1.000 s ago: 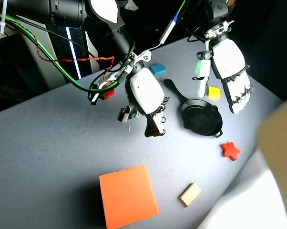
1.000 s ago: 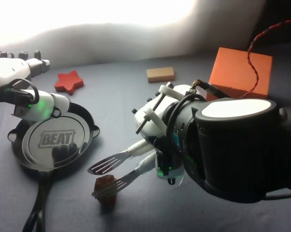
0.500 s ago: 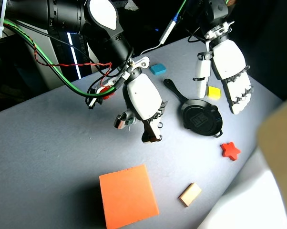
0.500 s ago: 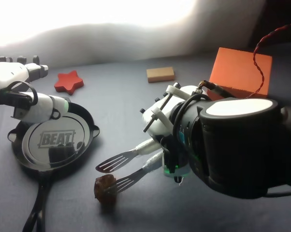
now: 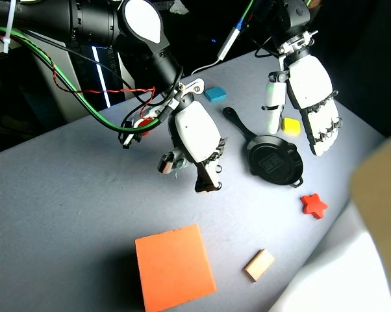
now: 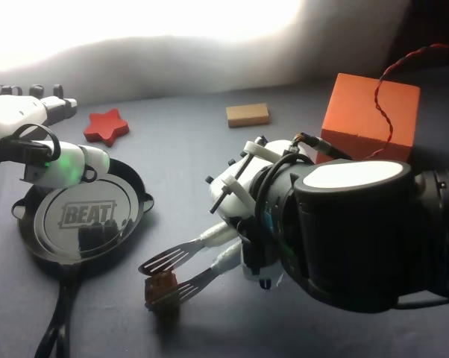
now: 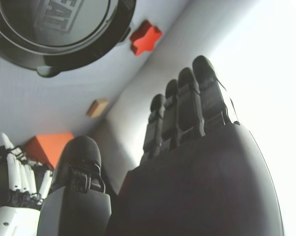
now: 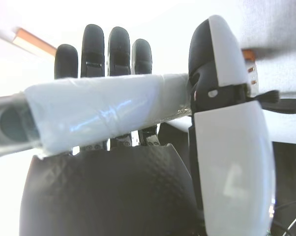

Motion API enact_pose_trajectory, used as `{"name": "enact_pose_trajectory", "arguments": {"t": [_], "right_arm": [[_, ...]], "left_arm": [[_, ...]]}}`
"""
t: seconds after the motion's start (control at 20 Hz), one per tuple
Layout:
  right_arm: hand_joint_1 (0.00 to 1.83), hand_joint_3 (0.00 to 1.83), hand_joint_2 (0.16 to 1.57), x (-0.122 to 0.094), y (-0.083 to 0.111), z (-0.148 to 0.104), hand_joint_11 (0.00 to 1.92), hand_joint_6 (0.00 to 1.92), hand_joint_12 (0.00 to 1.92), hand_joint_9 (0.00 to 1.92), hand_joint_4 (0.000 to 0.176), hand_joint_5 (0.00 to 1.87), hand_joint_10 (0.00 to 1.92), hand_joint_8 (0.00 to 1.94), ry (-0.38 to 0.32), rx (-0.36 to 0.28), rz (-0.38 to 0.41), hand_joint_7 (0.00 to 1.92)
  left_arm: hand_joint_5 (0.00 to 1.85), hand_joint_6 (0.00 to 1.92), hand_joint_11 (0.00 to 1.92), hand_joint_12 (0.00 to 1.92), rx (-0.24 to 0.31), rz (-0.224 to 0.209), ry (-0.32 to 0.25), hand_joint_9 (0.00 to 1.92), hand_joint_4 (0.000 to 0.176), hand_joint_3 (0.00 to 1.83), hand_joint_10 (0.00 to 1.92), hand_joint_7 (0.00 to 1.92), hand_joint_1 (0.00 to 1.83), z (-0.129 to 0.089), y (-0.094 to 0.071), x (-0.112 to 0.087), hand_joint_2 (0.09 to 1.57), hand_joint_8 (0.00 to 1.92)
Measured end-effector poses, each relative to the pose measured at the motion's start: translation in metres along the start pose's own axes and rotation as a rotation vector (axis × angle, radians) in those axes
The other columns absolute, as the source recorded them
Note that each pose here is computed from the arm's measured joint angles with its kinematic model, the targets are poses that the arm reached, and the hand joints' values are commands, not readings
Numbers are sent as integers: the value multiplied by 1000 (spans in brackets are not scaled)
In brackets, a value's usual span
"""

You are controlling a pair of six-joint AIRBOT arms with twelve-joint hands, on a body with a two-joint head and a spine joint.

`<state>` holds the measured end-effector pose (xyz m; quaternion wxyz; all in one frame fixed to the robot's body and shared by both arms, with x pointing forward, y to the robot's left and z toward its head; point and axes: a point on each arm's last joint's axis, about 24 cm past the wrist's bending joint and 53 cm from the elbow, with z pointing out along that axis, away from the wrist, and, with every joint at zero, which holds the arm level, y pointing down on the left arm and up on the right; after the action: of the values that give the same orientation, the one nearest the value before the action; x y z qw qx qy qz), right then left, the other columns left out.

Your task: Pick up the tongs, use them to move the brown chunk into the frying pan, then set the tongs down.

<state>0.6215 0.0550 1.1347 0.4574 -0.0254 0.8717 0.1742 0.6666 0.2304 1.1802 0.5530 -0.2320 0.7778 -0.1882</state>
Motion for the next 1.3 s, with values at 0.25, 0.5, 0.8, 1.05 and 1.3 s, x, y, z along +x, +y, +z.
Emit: {"name": "enact_pose_trajectory", "arguments": {"t": [0.25, 0.5, 0.8, 1.05, 1.3], "right_arm": [[1041, 4, 1154, 4, -4, 8, 102, 85, 1513, 648, 0, 694, 232, 10, 5, 13, -8, 762], [1115, 2, 1158, 8, -3, 9, 229, 232, 1550, 638, 0, 803, 547, 37, 9, 8, -19, 907], [1210, 0, 1121, 8, 2, 9, 472, 1075, 1466, 922, 0, 969, 562, 675, 4, -6, -34, 1052], [1245, 1, 1097, 7, 2, 9, 580, 1064, 1410, 1063, 0, 1020, 451, 794, 2, -7, -42, 1044], [1240, 0, 1092, 7, 2, 9, 592, 1057, 1555, 1082, 0, 975, 649, 772, 1, -7, -44, 1115]], "left_arm": [[71, 2, 0, 391, 11, -1, 8, 103, 32, 0, 6, 85, 137, 0, -3, 2, 1308, 3], [65, 9, 0, 356, 16, -5, 19, 108, 34, 0, 4, 90, 159, -1, -5, 6, 1308, 4], [64, 6, 0, 373, 14, -8, 17, 105, 33, 0, 4, 88, 159, -1, -4, 5, 1309, 3], [54, 4, 0, 289, 3, -13, 8, 100, 38, 0, 3, 72, 175, -1, -1, 3, 1311, 2], [56, 5, 0, 340, 1, -16, 10, 108, 34, 1, 1, 92, 164, -1, 0, 4, 1315, 1]]}}
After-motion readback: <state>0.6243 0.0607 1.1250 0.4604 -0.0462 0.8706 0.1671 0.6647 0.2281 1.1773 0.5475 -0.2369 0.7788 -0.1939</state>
